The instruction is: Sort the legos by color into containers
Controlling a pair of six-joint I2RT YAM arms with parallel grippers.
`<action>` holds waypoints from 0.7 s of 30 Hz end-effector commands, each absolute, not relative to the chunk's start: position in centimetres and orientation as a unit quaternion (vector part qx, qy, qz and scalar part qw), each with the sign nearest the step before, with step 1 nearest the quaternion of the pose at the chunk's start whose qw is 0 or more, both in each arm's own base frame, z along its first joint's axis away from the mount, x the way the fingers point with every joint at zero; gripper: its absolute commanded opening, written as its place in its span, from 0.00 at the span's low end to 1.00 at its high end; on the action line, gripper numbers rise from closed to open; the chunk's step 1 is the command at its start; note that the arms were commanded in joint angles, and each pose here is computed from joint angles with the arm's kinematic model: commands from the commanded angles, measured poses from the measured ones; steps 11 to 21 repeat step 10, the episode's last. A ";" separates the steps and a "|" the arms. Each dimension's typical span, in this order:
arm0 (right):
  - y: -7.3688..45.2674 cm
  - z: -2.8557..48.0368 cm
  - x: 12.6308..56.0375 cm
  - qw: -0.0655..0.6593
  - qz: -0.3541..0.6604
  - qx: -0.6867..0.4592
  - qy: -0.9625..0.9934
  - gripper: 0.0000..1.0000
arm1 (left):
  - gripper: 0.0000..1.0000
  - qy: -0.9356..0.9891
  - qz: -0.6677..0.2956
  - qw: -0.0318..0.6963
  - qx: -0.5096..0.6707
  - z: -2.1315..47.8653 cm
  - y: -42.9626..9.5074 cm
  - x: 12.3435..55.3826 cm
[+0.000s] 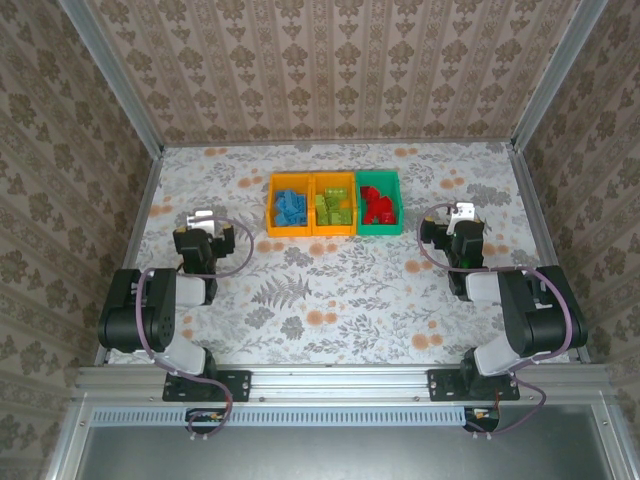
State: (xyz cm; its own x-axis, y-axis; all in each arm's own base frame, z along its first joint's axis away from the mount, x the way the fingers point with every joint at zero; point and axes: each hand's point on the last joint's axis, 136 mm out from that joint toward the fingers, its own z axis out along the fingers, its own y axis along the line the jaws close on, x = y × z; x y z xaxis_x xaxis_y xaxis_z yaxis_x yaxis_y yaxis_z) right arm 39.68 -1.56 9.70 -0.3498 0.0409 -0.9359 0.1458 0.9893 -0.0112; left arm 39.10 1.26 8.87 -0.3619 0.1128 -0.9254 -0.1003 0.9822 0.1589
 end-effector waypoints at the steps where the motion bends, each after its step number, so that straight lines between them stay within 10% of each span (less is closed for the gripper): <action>1: -1.4 9.9 39.8 0.575 -0.042 0.050 0.815 1.00 | 1.00 0.815 0.082 0.574 -0.005 9.7 1.2 39.6; 21: -1.0 9.9 39.9 0.574 -0.037 0.042 0.817 1.00 | 1.00 0.815 0.082 0.573 -0.004 9.6 1.2 39.6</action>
